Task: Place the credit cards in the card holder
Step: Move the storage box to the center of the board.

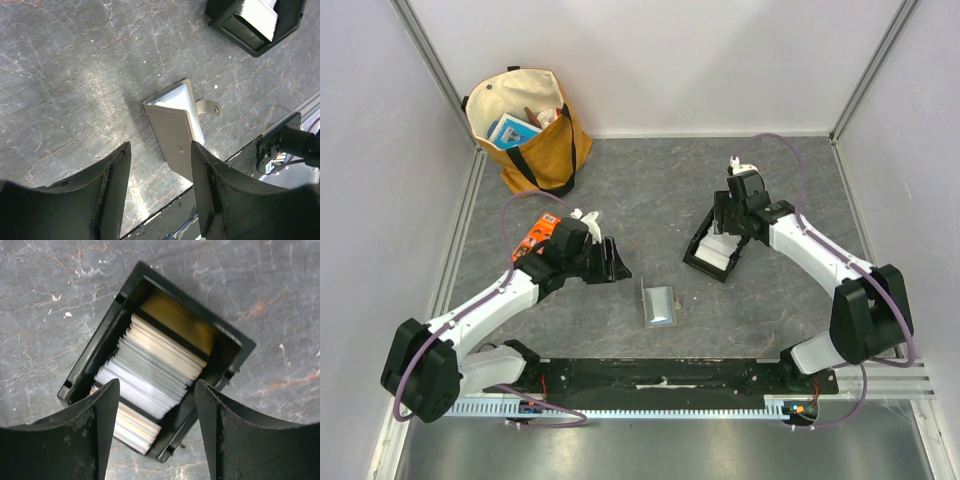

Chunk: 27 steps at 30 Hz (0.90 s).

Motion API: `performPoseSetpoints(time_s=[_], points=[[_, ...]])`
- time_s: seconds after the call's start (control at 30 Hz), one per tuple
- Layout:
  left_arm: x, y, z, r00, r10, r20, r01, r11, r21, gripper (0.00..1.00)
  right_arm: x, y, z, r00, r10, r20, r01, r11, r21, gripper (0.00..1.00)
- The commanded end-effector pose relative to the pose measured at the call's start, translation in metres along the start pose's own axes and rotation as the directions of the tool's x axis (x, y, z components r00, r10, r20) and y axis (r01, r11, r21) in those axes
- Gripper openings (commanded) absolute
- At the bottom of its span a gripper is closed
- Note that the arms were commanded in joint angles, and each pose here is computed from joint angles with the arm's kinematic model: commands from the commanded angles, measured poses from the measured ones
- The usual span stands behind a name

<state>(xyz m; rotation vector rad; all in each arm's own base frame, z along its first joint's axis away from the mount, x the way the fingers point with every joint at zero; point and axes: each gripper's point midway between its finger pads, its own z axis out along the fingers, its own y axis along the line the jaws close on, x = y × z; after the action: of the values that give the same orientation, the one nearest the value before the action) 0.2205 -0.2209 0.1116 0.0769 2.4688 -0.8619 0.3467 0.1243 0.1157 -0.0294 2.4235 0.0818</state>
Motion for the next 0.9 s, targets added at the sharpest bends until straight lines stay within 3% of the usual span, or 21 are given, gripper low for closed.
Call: performPoseSetpoints(time_s=[0.0, 0.1, 0.17, 0.3, 0.67, 0.87], points=[[-0.011, -0.018, -0.003, 0.998, 0.055, 0.009, -0.056, 0.996, 0.072, 0.58, -0.034, -0.001, 0.011, 0.993, -0.105, 0.054, 0.107, 0.994, -0.035, 0.7], [-0.011, -0.019, -0.002, 0.998, 0.06, 0.01, -0.06, 0.996, 0.072, 0.57, -0.041, -0.021, 0.022, 0.998, -0.048, 0.034, 0.048, 0.999, 0.006, 0.7], [-0.01, -0.017, -0.002, 0.998, 0.062, 0.005, -0.062, 0.996, 0.065, 0.58, -0.036, -0.02, 0.029, 0.999, -0.036, 0.006, 0.036, 0.998, -0.043, 0.7], [-0.007, -0.013, 0.0, 0.998, 0.061, -0.002, -0.061, 0.997, 0.053, 0.58, -0.012, -0.03, 0.042, 0.997, -0.015, -0.073, 0.015, 1.0, -0.009, 0.7], [-0.003, -0.009, 0.002, 0.998, 0.06, -0.011, -0.059, 0.997, 0.047, 0.57, 0.037, -0.028, 0.015, 0.991, 0.036, -0.128, -0.044, 0.997, -0.059, 0.71], [-0.001, -0.008, 0.002, 0.998, 0.059, -0.012, -0.058, 0.997, 0.049, 0.58, 0.017, -0.033, 0.003, 0.999, 0.013, -0.046, -0.015, 0.999, -0.048, 0.72]])
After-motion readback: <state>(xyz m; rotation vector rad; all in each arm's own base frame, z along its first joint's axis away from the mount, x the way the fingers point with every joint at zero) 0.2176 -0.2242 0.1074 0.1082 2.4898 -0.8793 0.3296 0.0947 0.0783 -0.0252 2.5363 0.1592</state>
